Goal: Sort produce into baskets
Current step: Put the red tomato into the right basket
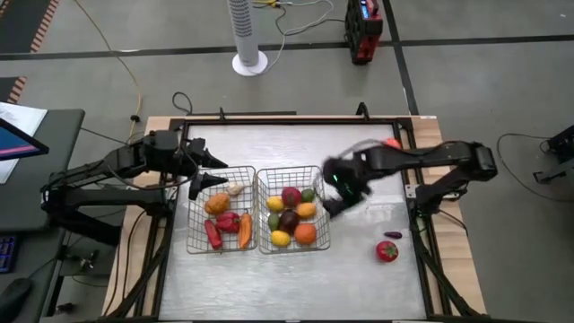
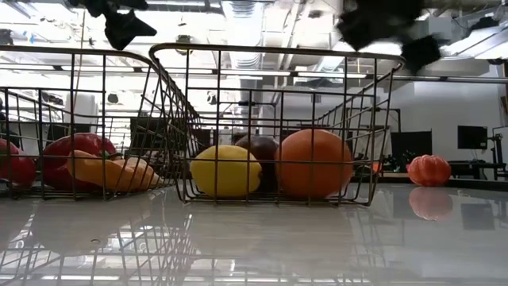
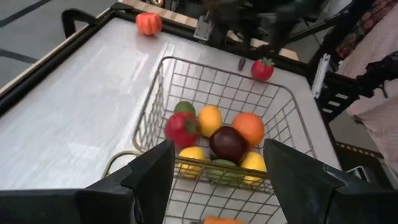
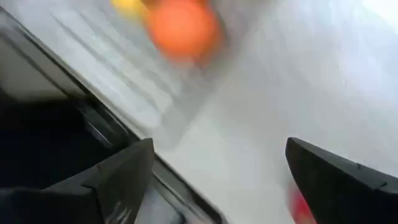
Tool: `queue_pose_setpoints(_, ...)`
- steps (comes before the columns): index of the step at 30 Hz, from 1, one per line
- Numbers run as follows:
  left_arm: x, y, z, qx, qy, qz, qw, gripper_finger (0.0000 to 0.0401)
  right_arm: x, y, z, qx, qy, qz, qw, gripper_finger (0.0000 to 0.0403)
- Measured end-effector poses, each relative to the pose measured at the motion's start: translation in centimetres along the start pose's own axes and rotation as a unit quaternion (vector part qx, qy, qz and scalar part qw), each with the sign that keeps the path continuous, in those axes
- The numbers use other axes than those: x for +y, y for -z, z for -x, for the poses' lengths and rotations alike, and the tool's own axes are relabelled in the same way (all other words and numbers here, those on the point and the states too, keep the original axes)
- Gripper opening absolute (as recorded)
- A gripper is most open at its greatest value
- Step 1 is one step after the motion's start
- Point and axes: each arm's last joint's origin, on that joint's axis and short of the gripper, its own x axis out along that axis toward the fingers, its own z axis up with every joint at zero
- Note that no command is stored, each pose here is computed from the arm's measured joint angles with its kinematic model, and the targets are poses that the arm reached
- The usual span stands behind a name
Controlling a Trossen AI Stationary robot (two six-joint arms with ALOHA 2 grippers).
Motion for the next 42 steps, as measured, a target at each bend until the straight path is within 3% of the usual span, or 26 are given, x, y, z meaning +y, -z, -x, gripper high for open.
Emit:
queue_pose_setpoints(4, 0.1, 0.2, 0.1, 0.006, -0.015, 0.0, 1.0, 0.0234, -0.5, 4.0, -0.4, 0.066, 0.087, 0.023, 0.994, 0.0389)
queue_pose_setpoints(8, 0.1, 0.1, 0.1, 0.002, -0.016, -0.005, 1.0, 0.0234, -1.4, 6.3, -2.4, 0.103, 0.149, 0.017, 0.983, 0.0389)
queue_pose_setpoints(12, 0.1, 0.1, 0.1, 0.002, -0.016, -0.012, 1.0, 0.0234, -3.2, 8.0, -4.8, 0.117, 0.209, -0.01, 0.971, 0.0391)
queue_pose_setpoints(19, 0.1, 0.1, 0.2, 0.001, -0.016, -0.012, 1.0, 0.0234, -5.2, 9.4, -6.8, 0.12, 0.264, -0.029, 0.957, 0.0398)
queue_pose_setpoints(23, 0.1, 0.1, 0.2, 0.0, -0.016, -0.011, 1.0, 0.0234, -6.0, 10.1, -7.8, 0.137, 0.269, -0.035, 0.953, 0.0399)
queue_pose_setpoints(28, 0.1, 0.1, 0.2, 0.0, -0.017, 0.002, 1.0, 0.0234, -6.5, 10.4, -9.6, 0.149, 0.223, -0.03, 0.963, 0.0398)
queue_pose_setpoints(33, 0.1, 0.1, 0.2, -0.001, -0.02, 0.015, 1.0, 0.0234, -8.0, 10.9, -10.8, 0.155, 0.252, -0.046, 0.954, 0.0398)
queue_pose_setpoints(42, 0.1, 0.1, 0.2, -0.001, -0.02, 0.013, 1.0, 0.0234, -9.3, 10.5, -11.9, 0.161, 0.232, -0.055, 0.958, 0.0381)
